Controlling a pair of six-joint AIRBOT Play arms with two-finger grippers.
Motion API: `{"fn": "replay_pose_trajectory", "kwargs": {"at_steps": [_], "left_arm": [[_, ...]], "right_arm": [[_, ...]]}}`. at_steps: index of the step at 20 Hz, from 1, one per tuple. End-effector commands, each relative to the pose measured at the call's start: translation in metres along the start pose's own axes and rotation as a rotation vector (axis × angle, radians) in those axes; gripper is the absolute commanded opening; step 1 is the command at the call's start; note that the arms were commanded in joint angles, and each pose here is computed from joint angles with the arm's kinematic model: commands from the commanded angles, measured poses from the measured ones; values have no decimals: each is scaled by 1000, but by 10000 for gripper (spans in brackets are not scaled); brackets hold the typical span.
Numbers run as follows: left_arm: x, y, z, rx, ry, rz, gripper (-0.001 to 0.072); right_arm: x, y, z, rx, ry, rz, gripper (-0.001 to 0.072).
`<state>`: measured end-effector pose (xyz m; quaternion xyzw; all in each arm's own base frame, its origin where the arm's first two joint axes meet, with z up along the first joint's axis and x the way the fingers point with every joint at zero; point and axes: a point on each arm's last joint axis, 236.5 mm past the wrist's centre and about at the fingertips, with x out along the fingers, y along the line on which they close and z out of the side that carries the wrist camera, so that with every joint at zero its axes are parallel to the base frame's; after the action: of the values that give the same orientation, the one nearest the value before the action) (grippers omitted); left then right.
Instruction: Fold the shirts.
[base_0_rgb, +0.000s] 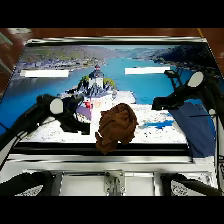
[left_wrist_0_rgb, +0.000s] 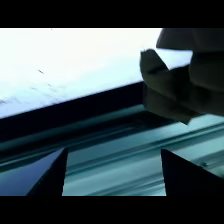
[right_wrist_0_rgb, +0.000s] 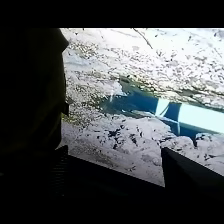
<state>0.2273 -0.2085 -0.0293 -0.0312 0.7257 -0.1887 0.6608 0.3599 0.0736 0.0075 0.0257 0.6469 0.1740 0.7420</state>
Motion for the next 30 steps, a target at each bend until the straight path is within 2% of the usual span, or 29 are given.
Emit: {"fn": "replay_pose_trajectory", "kwargs": {"at_steps": [1,4,8,12,13,14,15,16,18,23,24,25,26,28,30], "left_arm": [[43,-29,-28,-245,-57,-289,647],[59,-36,-13,-338,-151,-351,649],[79,-39,2,-379,-205,-332,648],[105,-48,-12,-372,-141,-311,645],[109,-49,-16,-366,-127,-303,558],[112,-51,-18,-364,-118,-301,301],[113,-52,-19,-362,-117,-301,116],[113,-53,-19,-363,-118,-302,68],[111,-53,-17,-361,-122,-305,38],[109,-56,-22,-329,-111,-310,36],[105,-57,-20,-319,-120,-315,36],[101,-57,-19,-311,-131,-318,36],[95,-55,-17,-292,-141,-314,35],[70,-42,-11,-207,-172,-271,33],[11,-26,14,-72,-310,-191,31]], "right_arm": [[36,14,1,4,62,122,695],[50,27,6,42,71,202,695],[66,31,8,72,91,250,695],[78,39,11,108,103,302,695],[81,39,11,122,105,308,695],[85,38,11,135,113,305,695],[92,36,8,142,132,297,695],[99,39,5,140,151,300,695],[115,50,-2,119,199,306,695],[148,78,0,59,198,284,692],[150,80,3,53,180,278,526],[150,80,7,58,168,274,102],[148,80,12,70,156,272,73],[129,81,31,48,96,273,76],[81,87,65,-54,-49,264,76]]}}
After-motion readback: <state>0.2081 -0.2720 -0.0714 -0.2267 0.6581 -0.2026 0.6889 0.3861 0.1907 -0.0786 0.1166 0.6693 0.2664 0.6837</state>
